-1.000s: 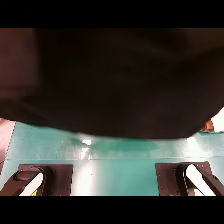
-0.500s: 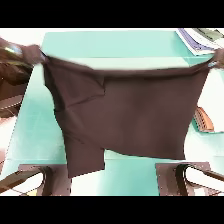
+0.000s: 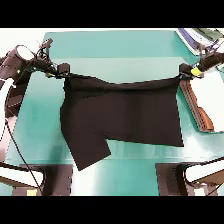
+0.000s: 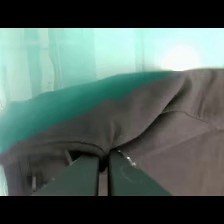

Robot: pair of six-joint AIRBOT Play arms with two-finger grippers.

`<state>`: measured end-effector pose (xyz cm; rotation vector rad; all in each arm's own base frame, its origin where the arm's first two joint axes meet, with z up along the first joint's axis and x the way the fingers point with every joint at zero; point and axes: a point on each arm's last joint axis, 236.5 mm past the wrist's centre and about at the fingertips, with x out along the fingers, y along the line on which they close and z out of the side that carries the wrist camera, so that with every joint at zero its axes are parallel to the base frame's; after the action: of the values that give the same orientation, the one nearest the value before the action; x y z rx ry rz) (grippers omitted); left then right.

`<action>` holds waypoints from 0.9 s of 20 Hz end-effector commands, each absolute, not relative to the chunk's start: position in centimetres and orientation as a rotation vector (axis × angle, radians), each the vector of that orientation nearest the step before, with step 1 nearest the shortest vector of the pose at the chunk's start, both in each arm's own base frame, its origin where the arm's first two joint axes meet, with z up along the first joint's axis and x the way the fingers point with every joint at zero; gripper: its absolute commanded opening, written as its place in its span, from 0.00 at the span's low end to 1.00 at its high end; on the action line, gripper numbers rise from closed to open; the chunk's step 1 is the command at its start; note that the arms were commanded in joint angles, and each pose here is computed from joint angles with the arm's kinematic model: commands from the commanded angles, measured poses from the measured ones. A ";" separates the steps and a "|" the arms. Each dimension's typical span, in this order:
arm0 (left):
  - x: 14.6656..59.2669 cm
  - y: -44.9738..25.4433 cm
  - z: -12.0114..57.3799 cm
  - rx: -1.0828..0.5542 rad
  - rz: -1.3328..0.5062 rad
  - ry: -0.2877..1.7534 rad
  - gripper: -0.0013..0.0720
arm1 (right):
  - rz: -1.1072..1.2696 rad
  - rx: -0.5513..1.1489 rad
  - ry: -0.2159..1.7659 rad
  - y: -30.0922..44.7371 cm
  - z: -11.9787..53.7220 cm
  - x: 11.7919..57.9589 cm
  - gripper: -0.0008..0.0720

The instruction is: Fold the shirts.

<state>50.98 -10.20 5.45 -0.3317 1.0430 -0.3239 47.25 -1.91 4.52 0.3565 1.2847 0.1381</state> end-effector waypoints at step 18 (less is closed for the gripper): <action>42.7 -9.3 -3.8 -0.330 -0.342 1.423 0.86 | 0.091 0.386 1.516 -2.5 -3.5 37.5 0.65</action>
<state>42.69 -9.17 -3.28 -0.2901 1.4143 -0.3877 38.65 -2.61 -1.98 0.3704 1.5061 0.1067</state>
